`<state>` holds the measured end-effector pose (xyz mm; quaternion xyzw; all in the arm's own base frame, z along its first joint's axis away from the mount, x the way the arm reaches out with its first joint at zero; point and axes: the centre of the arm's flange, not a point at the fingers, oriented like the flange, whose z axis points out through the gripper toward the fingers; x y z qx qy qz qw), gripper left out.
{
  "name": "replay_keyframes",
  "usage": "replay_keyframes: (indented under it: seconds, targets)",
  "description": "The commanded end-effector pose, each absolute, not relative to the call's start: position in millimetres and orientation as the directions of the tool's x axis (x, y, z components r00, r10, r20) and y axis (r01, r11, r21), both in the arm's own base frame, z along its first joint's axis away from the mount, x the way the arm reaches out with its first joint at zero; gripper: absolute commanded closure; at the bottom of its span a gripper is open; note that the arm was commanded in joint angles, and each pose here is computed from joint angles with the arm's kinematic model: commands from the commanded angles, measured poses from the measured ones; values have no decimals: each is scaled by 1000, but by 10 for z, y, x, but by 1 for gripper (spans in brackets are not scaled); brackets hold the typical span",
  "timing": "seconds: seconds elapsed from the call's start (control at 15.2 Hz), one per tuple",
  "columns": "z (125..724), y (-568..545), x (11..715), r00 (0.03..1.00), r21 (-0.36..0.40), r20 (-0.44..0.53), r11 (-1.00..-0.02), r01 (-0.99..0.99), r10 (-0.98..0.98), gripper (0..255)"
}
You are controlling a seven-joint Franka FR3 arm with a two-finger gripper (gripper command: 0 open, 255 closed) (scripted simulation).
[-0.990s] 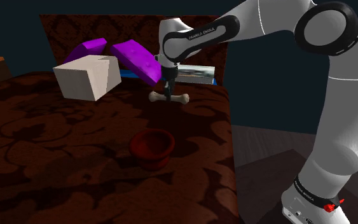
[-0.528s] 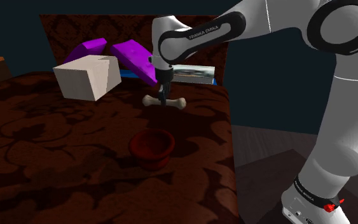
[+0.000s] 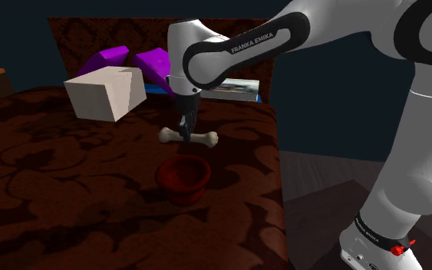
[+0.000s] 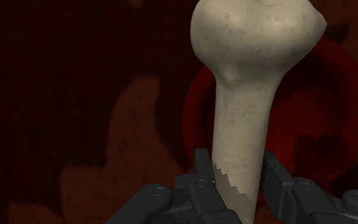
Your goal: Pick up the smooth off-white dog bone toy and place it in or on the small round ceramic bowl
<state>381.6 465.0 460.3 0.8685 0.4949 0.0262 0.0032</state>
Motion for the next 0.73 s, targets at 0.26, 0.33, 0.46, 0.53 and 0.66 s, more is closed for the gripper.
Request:
replay_keyframes:
  seconds: [0.26, 0.33, 0.46, 0.53, 0.66]
  targets:
    - [4568, 4986, 3349, 510, 32, 43, -511, 859, 859, 255]
    - [4516, 4986, 3349, 510, 32, 43, -511, 859, 859, 255]
    - [4410, 4986, 3349, 510, 32, 43, -511, 859, 859, 255]
    - [4357, 4986, 3349, 510, 32, 43, -511, 859, 859, 255]
    - [4252, 4986, 3349, 510, 32, 43, -511, 859, 859, 255]
